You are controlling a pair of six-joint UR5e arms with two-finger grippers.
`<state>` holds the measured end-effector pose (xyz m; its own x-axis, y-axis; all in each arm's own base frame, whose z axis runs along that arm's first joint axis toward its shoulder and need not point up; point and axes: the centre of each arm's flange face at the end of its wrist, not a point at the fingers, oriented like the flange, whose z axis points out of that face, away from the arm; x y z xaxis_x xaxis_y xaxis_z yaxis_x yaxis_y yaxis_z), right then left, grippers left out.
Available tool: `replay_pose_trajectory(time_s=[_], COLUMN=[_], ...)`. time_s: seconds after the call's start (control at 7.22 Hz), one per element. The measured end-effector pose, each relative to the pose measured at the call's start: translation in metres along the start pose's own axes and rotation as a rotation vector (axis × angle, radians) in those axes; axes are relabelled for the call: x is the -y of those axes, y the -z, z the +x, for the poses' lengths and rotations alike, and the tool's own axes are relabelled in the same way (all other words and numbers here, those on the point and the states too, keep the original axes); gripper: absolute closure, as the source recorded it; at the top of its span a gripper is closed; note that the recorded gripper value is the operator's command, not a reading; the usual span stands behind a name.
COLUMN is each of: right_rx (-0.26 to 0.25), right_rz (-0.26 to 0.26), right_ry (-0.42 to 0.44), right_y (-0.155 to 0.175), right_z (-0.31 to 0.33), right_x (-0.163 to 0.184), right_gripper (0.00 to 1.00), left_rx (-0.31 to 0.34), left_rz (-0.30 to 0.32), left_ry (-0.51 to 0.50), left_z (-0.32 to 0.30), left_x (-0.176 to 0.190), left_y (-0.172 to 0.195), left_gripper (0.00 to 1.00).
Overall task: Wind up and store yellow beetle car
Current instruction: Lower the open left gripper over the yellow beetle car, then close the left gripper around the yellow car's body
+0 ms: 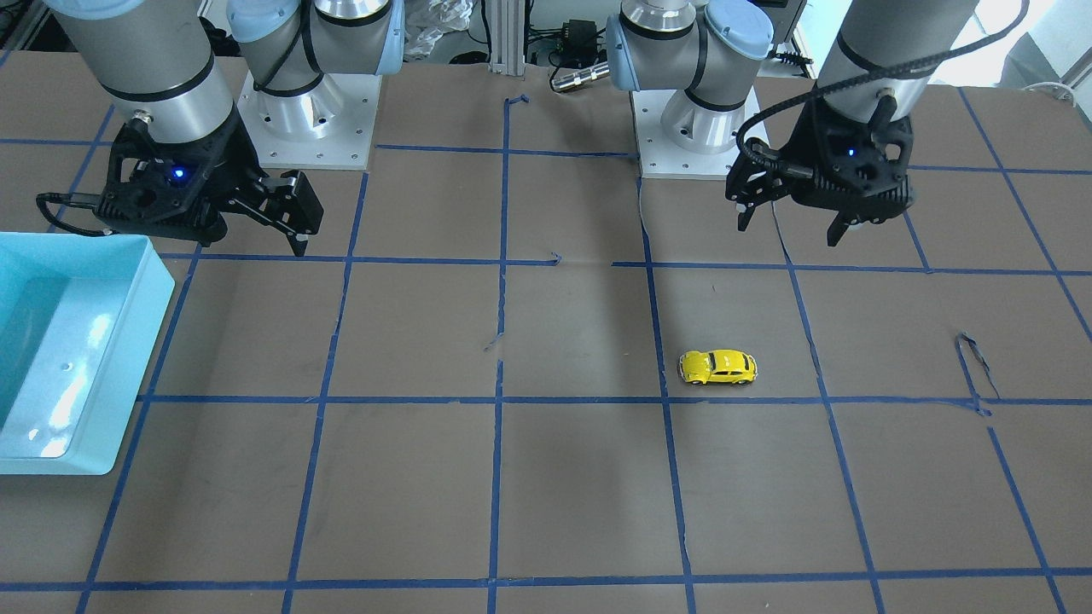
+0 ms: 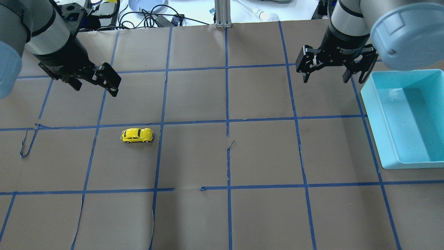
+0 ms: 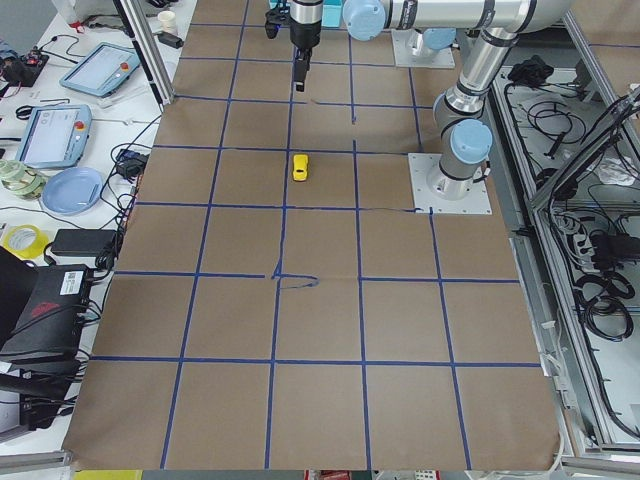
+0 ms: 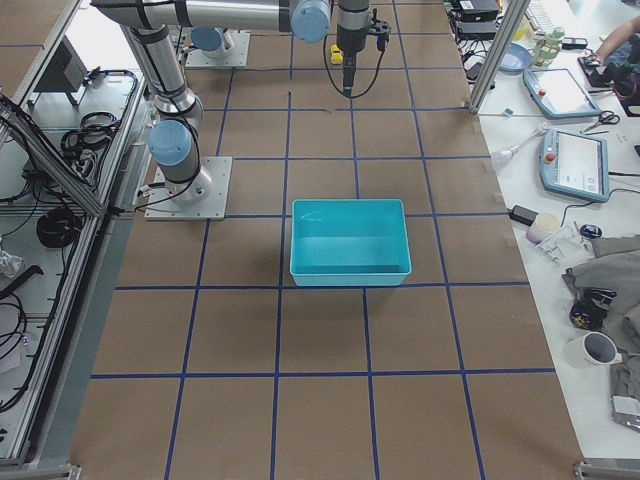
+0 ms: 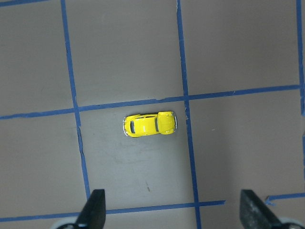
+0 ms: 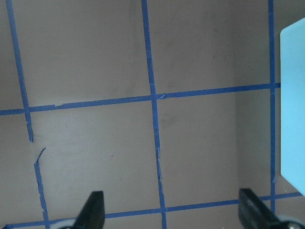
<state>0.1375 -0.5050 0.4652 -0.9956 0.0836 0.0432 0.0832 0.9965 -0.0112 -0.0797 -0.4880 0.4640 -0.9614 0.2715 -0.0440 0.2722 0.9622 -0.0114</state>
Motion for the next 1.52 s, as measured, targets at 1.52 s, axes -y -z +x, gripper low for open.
replay_pose_trajectory(time_s=[1.52], right_rx=[0.000], right_rz=[0.000], right_ry=[0.001], right_y=[0.000], right_z=[0.000], right_x=[0.000], right_gripper=[0.00], left_rx=[0.019], left_rz=[-0.002], left_ry=[-1.130], left_z=[-0.026], left_x=[0.015], left_y=[-0.240], left_gripper=[0.22])
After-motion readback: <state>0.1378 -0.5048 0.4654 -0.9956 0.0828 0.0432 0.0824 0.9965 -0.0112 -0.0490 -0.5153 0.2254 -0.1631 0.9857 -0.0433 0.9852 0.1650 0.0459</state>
